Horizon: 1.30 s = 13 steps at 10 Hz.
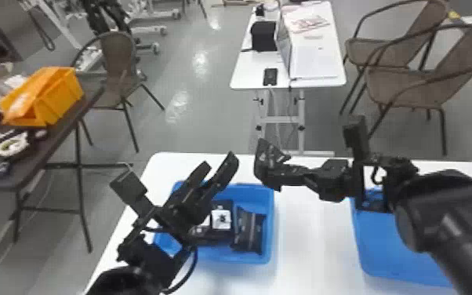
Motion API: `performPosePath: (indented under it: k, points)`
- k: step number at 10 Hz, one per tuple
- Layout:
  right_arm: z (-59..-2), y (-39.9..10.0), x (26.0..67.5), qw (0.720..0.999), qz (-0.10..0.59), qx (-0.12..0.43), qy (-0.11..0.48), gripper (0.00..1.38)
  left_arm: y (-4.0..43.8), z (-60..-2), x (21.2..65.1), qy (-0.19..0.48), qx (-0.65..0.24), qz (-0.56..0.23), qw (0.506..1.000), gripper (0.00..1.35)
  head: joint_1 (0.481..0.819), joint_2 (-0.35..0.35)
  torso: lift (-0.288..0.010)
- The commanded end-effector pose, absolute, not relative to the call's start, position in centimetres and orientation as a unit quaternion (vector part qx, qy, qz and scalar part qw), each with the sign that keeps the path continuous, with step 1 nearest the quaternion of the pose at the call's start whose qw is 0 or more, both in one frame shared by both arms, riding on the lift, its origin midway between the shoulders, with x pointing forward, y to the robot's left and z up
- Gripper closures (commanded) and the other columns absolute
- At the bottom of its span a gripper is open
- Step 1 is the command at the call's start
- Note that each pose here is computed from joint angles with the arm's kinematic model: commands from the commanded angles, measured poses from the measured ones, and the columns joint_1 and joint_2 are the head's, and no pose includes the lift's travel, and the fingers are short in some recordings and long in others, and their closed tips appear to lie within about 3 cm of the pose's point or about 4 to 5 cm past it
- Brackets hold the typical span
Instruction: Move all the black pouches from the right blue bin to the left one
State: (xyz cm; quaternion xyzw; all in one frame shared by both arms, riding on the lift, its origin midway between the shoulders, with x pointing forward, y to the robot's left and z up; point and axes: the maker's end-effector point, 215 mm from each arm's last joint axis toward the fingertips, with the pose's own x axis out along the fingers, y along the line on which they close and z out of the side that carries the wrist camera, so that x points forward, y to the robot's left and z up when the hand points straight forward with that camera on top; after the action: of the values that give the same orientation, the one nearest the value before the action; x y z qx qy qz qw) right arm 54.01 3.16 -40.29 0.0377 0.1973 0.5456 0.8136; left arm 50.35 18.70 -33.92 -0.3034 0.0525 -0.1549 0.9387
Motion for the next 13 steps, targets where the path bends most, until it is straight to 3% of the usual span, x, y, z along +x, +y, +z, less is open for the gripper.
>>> performPosePath:
  k: [1, 4, 6, 7, 8, 13]
  points:
    - [-40.0, 6.2, 53.1, 0.792, 0.576, 0.024, 0.201, 1.21, 18.3, -34.2, 50.4, 0.063, -0.322, -0.158, 0.931, 0.25, 0.695, 0.214, 0.010]
    - [-37.8, 11.3, 50.8, 0.752, 0.633, 0.021, 0.185, 1.21, 17.4, -34.8, 50.6, 0.086, -0.317, -0.175, 0.928, 0.25, 0.695, 0.277, 0.010]
    - [-37.5, 12.7, 49.9, 0.740, 0.646, 0.021, 0.184, 1.21, 17.1, -34.9, 50.8, 0.091, -0.311, -0.180, 0.929, 0.25, 0.695, 0.308, 0.010]
    - [-37.5, 12.7, 49.9, 0.740, 0.647, 0.027, 0.183, 1.21, 17.1, -35.0, 50.9, 0.093, -0.301, -0.178, 0.932, 0.34, 0.695, 0.313, 0.010]
    - [-37.5, 12.7, 49.8, 0.740, 0.647, 0.030, 0.184, 1.21, 17.6, -35.0, 50.9, 0.089, -0.274, -0.171, 0.942, 1.21, 0.695, 0.317, 0.010]
    - [-37.9, 12.6, 50.1, 0.744, 0.643, 0.036, 0.180, 1.20, 19.6, -33.5, 50.9, 0.051, -0.248, -0.135, 0.958, 1.22, 0.695, 0.334, 0.010]
